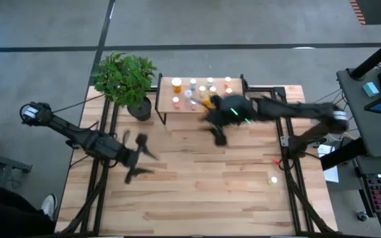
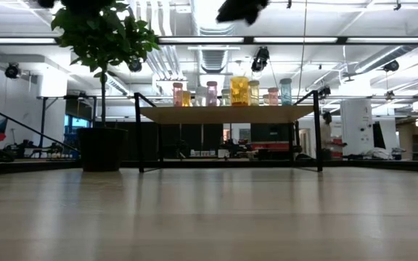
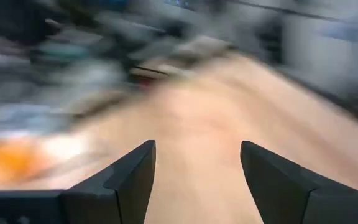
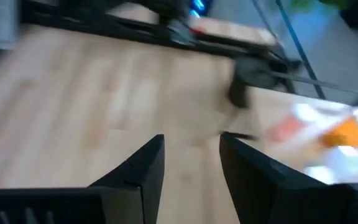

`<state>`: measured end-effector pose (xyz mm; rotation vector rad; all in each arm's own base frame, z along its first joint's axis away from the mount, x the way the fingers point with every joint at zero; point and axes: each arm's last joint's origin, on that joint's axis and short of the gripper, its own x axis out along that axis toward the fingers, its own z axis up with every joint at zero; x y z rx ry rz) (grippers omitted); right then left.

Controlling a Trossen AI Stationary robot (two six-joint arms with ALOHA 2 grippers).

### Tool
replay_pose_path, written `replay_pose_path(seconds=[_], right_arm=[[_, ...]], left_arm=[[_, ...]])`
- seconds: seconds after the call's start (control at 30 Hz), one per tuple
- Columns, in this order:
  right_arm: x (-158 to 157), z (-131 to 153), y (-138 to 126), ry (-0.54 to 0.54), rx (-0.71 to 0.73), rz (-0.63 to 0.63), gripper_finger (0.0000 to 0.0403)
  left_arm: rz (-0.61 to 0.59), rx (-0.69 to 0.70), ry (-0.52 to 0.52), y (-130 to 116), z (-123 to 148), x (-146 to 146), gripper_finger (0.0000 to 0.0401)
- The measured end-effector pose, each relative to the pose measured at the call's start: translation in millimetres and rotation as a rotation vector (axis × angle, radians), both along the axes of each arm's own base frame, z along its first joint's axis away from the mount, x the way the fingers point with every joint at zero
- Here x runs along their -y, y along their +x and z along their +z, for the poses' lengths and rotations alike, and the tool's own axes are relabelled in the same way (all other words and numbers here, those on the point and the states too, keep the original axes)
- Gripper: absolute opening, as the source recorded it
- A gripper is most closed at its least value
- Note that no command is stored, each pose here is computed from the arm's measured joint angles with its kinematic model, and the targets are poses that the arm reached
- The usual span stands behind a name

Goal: Pick and place medicine bottles onto shelf by color
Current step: Put the yellow pill bottle on the shelf

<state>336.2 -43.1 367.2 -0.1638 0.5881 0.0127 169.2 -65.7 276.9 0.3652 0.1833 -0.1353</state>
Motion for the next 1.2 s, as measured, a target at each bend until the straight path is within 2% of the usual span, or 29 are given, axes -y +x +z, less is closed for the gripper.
replay_pose_path(seconds=[0.07, 0.1, 0.2, 0.3, 0.4, 0.57, 0.7, 0.8, 0.97, 1.1, 1.2], right_arm=[[-29.6, -8.8, -24.9, 0.0, 0.047, 0.056, 0.0145], [-42.1, -14.9, -38.0, 0.001, 0.068, 0.079, 0.0144], [-69.1, -39.6, -76.2, 0.005, 0.126, 0.149, 0.0144], [-79.0, -69.3, -105.8, 0.014, 0.238, 0.19, 0.0144], [-77.6, -95.4, -130.3, -0.001, 0.352, 0.213, 0.0144], [-72.3, -126.1, -160.5, -0.067, 0.544, 0.232, 0.0144], [-63.4, -134.2, -180.5, -0.124, 0.709, 0.19, 0.0144], [-54.9, -139.6, -192.2, -0.159, 0.75, 0.141, 0.0143], [-45.6, -130.2, -222.7, -0.176, 0.883, 0.09, 0.0144], [-44.1, -128.1, -230.6, -0.139, 0.888, 0.072, 0.0143], [-45.9, -112.9, -233.7, -0.035, 0.796, 0.093, 0.0143]], left_arm=[[-0.188, -0.123, -0.02, -4.3, -10.1, 5.8, 0.0217], [-0.219, -0.134, -0.021, -5.5, -12.0, 7.1, 0.0214], [-0.233, -0.104, 0.012, -8.9, -12.8, 5.7, 0.0195], [-0.251, -0.087, 0.053, -11.5, -15.6, 4.6, 0.0161], [-0.279, -0.067, 0.075, -19.5, -22.4, 1.6, 0.0109], [-0.272, 0.099, 0.039, -36.0, -25.0, -7.2, 0.0017], [-0.231, 0.209, 0.021, -49.7, -32.4, -15.4, 0.0009], [-0.179, 0.263, 0.041, -56.5, -46.8, -20.7, 0.0009], [-0.143, 0.36, 0.04, -71.9, -63.1, -28.5, 0.0001], [-0.133, 0.447, 0.009, -81.8, -64.0, -32.8, 0.0], [-0.131, 0.475, -0.009, -85.6, -63.9, -34.5, 0.0]])
